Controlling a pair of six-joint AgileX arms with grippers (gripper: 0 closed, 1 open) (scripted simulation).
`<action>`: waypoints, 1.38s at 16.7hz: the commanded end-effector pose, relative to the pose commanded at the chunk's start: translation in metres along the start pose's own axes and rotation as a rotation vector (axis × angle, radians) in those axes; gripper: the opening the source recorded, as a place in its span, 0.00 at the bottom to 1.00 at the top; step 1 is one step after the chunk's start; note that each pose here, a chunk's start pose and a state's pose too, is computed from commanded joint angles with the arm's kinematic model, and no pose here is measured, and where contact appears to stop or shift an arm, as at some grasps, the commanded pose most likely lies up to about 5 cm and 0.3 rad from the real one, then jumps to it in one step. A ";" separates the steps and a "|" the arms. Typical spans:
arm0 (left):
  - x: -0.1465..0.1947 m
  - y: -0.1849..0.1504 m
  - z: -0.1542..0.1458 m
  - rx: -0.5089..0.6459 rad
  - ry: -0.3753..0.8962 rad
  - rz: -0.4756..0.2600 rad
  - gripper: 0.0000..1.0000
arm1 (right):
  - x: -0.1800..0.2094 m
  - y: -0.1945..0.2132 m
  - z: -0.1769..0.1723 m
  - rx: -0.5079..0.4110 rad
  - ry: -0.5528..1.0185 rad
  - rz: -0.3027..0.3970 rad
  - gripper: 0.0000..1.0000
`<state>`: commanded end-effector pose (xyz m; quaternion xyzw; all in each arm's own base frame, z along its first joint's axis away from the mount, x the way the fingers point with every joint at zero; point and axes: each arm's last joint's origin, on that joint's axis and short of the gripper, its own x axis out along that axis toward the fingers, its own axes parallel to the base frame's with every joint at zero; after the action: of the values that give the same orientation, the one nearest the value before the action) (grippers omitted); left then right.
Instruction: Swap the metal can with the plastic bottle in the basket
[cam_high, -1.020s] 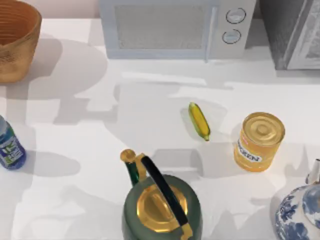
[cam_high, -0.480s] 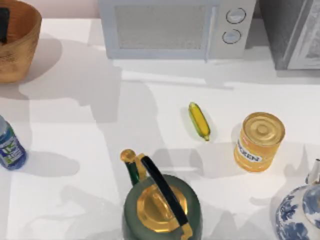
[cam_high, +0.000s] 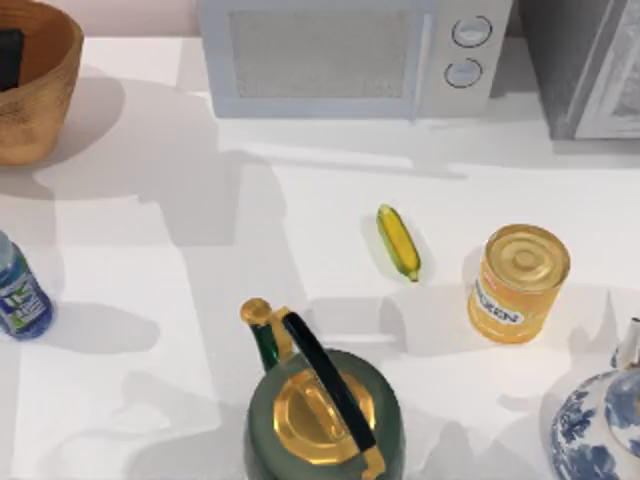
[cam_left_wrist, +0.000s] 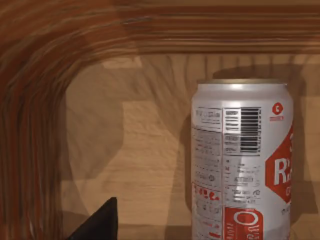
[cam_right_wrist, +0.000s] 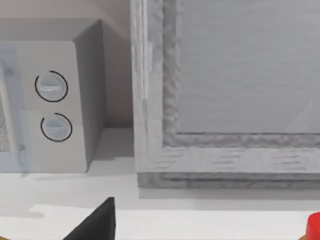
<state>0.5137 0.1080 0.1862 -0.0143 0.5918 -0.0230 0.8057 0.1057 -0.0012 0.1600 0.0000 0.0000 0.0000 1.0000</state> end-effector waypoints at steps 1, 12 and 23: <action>0.001 -0.003 0.001 0.006 0.000 -0.002 1.00 | 0.000 0.000 0.000 0.000 0.000 0.000 1.00; 0.060 0.000 0.000 0.000 0.000 0.000 1.00 | 0.000 0.000 0.000 0.000 0.000 0.000 1.00; 0.060 0.000 0.000 0.000 0.000 0.000 0.17 | 0.000 0.000 0.000 0.000 0.000 0.000 1.00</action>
<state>0.5316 0.1048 0.1290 -0.0142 0.5917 -0.0230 0.8057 0.1057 -0.0012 0.1600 0.0000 0.0000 0.0000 1.0000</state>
